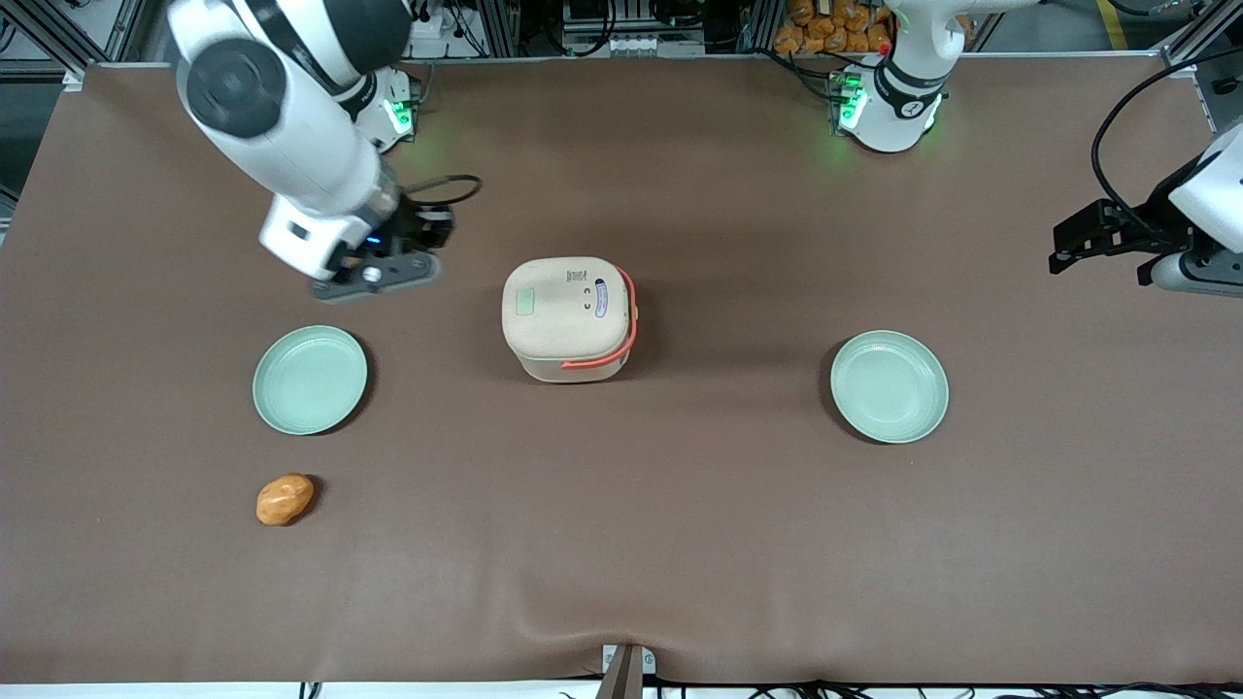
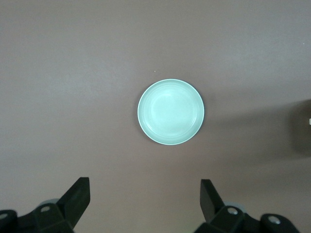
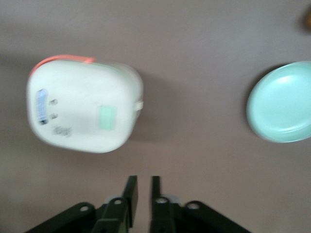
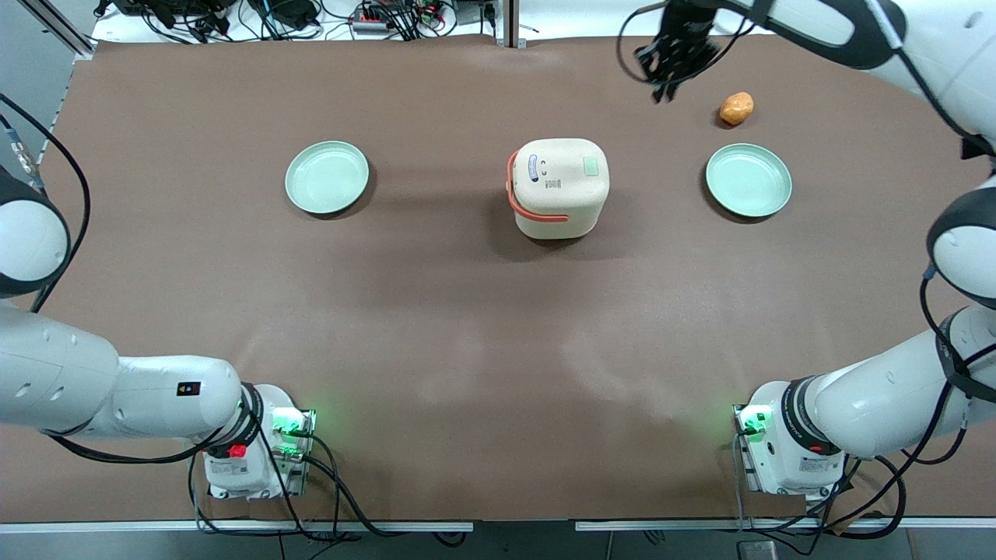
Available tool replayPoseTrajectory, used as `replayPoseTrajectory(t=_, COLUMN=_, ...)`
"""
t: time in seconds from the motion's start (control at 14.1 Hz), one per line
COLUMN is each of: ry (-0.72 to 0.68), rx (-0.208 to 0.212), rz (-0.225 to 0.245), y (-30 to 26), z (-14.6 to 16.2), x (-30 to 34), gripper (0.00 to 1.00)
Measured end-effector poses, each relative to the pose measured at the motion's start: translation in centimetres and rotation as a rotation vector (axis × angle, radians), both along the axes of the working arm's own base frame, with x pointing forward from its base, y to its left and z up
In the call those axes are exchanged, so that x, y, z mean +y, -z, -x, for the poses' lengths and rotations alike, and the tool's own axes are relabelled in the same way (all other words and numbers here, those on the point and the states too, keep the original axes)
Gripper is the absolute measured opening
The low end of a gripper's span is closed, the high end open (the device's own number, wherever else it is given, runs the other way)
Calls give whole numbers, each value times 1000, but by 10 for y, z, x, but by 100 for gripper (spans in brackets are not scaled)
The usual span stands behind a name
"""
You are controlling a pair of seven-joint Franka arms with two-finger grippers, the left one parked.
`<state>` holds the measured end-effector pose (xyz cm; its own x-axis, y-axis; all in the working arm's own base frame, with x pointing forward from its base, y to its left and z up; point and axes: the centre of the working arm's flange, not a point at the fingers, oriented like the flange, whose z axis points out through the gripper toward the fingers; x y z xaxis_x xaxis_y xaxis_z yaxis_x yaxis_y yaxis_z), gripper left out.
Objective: Press rice cooker button with right arm
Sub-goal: 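Move the right gripper toward the cream rice cooker's front button, then press the rice cooker's lid-release button with the right gripper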
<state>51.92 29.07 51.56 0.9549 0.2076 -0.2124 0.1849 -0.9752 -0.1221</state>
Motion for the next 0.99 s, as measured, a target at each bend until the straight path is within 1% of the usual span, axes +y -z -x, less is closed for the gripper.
replayPoseTrajectory(t=0.07, ry=11, rx=34, rz=-31, y=17, z=-2, x=6, gripper=13)
replayPoseTrajectory(t=0.14, ry=20, rx=53, rz=-45, y=34, z=-5, x=11, gripper=9)
replayPoseTrajectory(t=0.21, ry=24, rx=63, rz=-49, y=49, z=-7, x=15, gripper=6)
replayPoseTrajectory(t=0.35, ry=22, rx=77, rz=-47, y=76, z=-8, x=24, gripper=5)
replayPoseTrajectory(t=0.64, ry=-3, rx=71, rz=-53, y=113, z=-6, x=54, gripper=4)
replayPoseTrajectory(t=0.99, ry=-11, rx=69, rz=-54, y=133, z=-6, x=66, gripper=4)
